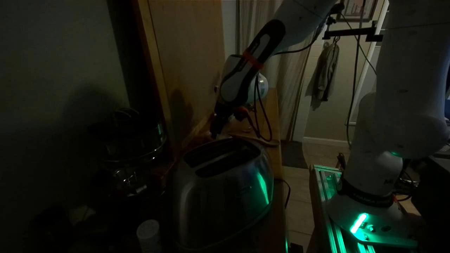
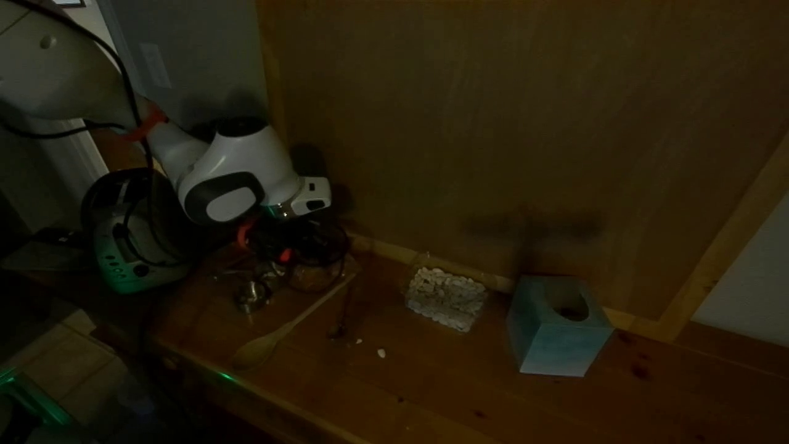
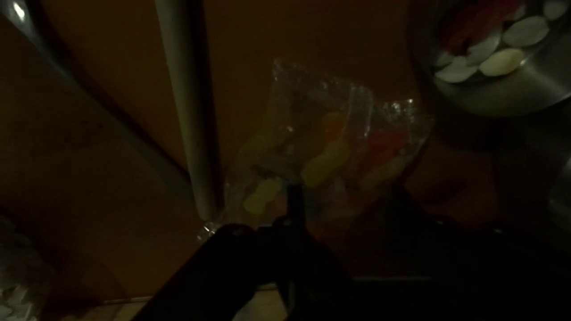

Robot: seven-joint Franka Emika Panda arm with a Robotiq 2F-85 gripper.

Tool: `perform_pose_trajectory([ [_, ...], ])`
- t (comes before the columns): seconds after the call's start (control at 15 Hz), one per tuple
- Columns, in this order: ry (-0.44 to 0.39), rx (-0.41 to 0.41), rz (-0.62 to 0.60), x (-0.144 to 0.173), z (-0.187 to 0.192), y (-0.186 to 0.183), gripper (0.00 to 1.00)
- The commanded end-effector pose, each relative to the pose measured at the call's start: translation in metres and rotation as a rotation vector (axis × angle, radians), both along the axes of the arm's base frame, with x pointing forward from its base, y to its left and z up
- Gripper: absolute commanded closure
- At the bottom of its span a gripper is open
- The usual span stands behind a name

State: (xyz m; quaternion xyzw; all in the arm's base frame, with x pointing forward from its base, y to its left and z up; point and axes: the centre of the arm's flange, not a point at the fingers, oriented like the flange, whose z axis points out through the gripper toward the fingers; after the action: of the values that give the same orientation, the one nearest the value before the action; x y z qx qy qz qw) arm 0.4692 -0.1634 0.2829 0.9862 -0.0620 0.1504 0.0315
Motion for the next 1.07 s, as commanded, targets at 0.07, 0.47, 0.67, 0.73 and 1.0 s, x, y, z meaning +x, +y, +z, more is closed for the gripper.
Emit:
perform_pose_trajectory([
  [0.07, -0.008, -0.005, -0.018, 0.0075, -0.0052, -0.0081, 0.09],
  [0.47, 0.002, -0.010, -0.017, 0.0067, -0.0086, -0.0098, 0.47],
  [0.67, 0.007, -0.015, -0.017, 0.0063, -0.0107, -0.0104, 0.69],
  [0.73, 0.008, -0.015, -0.018, 0.0066, -0.0110, -0.0108, 0.77],
  [1.0, 0.009, -0.017, -0.018, 0.0073, -0.0105, -0.0115, 0.95],
])
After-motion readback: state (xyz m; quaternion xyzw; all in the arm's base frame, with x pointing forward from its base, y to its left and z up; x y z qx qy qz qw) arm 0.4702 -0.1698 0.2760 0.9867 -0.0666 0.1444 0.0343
